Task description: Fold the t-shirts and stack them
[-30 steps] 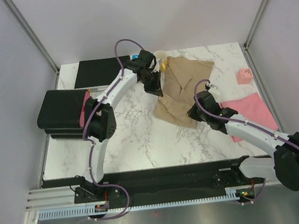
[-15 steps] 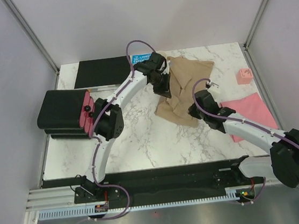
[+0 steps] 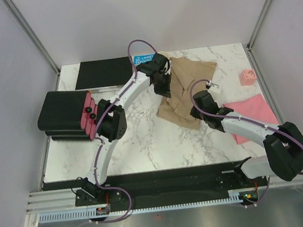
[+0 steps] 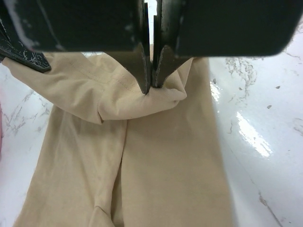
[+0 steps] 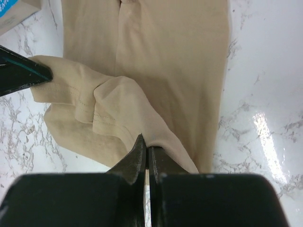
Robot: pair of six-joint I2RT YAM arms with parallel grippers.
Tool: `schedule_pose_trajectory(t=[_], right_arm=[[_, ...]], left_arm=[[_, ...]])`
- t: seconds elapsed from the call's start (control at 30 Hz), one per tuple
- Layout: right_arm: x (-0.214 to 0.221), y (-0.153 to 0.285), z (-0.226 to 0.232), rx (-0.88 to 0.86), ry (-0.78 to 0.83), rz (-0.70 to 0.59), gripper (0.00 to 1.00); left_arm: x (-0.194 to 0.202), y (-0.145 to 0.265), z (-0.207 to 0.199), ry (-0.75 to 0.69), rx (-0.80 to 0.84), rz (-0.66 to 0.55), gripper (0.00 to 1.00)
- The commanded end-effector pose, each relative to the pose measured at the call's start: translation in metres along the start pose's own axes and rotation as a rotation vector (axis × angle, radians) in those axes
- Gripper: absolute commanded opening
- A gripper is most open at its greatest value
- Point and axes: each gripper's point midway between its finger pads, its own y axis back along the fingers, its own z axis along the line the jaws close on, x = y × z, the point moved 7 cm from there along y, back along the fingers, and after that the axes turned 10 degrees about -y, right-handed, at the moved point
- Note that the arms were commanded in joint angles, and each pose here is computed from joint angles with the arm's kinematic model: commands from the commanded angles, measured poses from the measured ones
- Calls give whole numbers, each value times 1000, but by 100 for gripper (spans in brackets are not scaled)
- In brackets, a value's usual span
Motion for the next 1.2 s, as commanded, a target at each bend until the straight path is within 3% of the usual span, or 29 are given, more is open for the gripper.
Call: schedule_pose_trajectory(t=[0.0,0.37,0.5,0.67,0.9,1.17], right_arm=[[-21,-5,12,-39,-11,-85,0],[-19,-29,10,-19,-21,-44,4],[-15,-34,9,-18,-24,-27,22],[-15,-40,6,-10,-56,-30,34],[-22,-42,1,0,-113,-51,38],[-34,-48,-5,-5,-186,-66,39]], left_arm=[[-27,16,3,14,-36,-113,2],[-27,-12,5,23,20,-98,2],[-23,-22,7,24,25,-81,2],[-28,-23,9,25,8,-105,4],[-37,-20,6,25,16,-150,18],[-48,-15,7,35,17,-202,22]])
